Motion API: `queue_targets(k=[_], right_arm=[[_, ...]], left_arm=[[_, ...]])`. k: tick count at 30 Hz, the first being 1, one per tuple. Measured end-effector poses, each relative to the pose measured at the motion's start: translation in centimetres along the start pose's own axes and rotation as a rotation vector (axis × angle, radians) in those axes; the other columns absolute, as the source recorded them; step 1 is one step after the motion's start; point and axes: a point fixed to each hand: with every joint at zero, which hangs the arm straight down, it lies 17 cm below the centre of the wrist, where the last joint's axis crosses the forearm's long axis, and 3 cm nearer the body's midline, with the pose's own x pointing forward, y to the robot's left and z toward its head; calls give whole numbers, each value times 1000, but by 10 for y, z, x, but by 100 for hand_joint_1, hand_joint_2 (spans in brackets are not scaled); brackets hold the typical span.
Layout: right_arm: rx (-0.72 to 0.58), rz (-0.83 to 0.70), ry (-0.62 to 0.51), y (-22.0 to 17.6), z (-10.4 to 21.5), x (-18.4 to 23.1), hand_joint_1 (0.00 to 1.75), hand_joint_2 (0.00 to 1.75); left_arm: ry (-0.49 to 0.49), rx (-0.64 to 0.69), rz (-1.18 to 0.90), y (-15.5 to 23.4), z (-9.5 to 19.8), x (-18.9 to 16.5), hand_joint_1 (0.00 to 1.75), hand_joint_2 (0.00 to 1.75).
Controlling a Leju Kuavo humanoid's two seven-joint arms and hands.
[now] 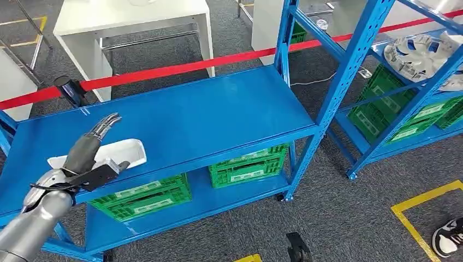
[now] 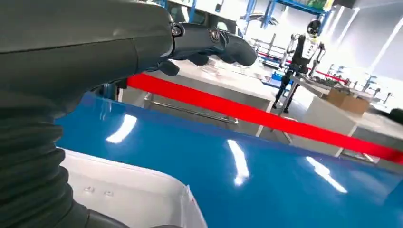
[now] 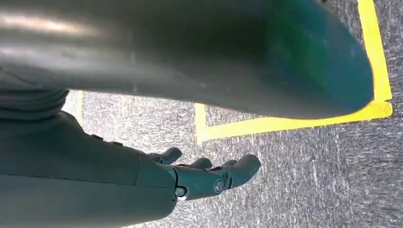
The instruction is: Take the parts from the cabinet and place them on the table.
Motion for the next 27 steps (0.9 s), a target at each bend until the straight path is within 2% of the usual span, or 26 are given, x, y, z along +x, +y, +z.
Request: queue_targets(k=[7, 17, 27], right_arm=[[2, 8, -5, 0, 0, 1, 0, 0], [2, 14, -5, 0, 0, 1, 0, 0], [1, 22, -5, 0, 0, 1, 0, 0]], left_arm=[[6, -64, -35, -19, 6, -4, 0, 175], [37, -149, -211, -41, 8, -16, 0, 175], [115, -255, -360, -64, 10, -37, 0, 175]])
